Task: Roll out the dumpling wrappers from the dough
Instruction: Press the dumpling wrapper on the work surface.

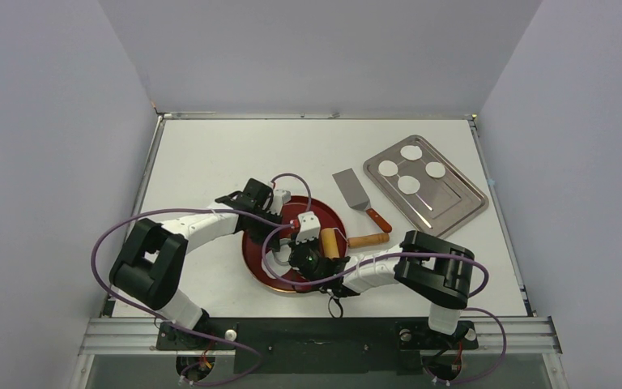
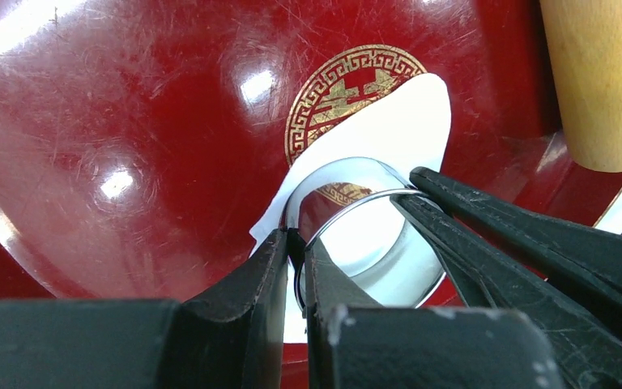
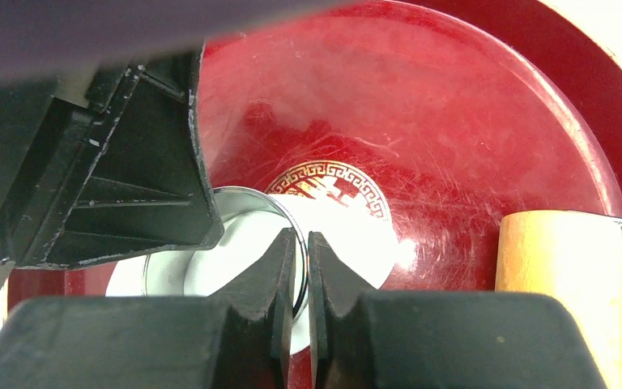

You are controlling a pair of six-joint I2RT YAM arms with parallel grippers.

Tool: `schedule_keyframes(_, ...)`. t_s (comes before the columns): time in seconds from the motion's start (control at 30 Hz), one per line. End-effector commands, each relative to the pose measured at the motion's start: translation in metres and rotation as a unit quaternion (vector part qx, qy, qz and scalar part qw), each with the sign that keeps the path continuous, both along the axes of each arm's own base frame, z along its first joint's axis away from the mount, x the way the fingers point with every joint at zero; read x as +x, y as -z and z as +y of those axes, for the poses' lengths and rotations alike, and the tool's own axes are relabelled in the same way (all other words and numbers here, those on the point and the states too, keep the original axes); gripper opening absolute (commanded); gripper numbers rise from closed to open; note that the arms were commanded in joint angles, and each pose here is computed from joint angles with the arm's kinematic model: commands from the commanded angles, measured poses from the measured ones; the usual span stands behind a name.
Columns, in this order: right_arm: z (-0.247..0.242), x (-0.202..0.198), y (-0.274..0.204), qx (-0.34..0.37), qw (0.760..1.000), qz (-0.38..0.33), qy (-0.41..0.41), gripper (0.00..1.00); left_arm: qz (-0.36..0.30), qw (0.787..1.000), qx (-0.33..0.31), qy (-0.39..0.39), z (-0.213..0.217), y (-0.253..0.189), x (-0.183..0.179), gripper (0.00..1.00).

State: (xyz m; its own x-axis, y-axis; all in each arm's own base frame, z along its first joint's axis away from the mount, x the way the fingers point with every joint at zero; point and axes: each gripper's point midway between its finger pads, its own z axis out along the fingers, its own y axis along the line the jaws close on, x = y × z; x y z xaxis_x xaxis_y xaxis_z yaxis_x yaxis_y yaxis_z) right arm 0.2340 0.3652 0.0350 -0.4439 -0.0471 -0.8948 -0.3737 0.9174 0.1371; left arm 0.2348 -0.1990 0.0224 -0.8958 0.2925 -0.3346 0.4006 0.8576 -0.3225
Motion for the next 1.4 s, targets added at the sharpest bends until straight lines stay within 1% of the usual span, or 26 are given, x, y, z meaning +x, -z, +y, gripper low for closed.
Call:
schedule_keyframes(0.0,-0.030,-0.032,0.047,-0.113,0.991,0.062,-0.032,0.00,0.053,0.998,-0.001,-0.026,-0.002,0.029,-0.011,0.00)
schedule_keyframes(0.07,-0.032,-0.034,0.047,-0.108,0.992,0.064,-0.030,0.00,0.051,0.998,-0.003,-0.028,-0.001,0.031,-0.012,0.00)
schedule_keyframes(0.3,-0.031,-0.038,0.059,-0.107,0.991,0.076,-0.029,0.00,0.081,0.996,0.001,-0.033,0.002,0.042,-0.018,0.00)
schedule_keyframes(0.57,-0.025,-0.038,0.065,-0.108,0.990,0.079,-0.037,0.00,0.070,0.997,-0.002,-0.034,0.003,0.038,-0.015,0.00)
schedule_keyframes(0.83,-0.003,-0.038,0.058,-0.077,0.992,0.083,-0.053,0.00,0.057,0.998,0.009,-0.041,0.015,0.031,-0.009,0.00)
schedule_keyframes(1.07,-0.006,-0.040,0.061,-0.075,0.992,0.091,-0.047,0.00,0.055,0.998,0.009,-0.035,0.016,0.029,-0.009,0.00)
schedule_keyframes(1.27,0.005,-0.055,0.065,-0.047,0.992,0.105,-0.044,0.00,0.059,0.997,0.016,-0.036,0.017,0.032,-0.006,0.00)
schedule_keyframes(1.37,0.005,-0.054,0.066,-0.065,0.992,0.102,-0.044,0.00,0.064,0.997,0.013,-0.036,0.017,0.029,-0.009,0.00)
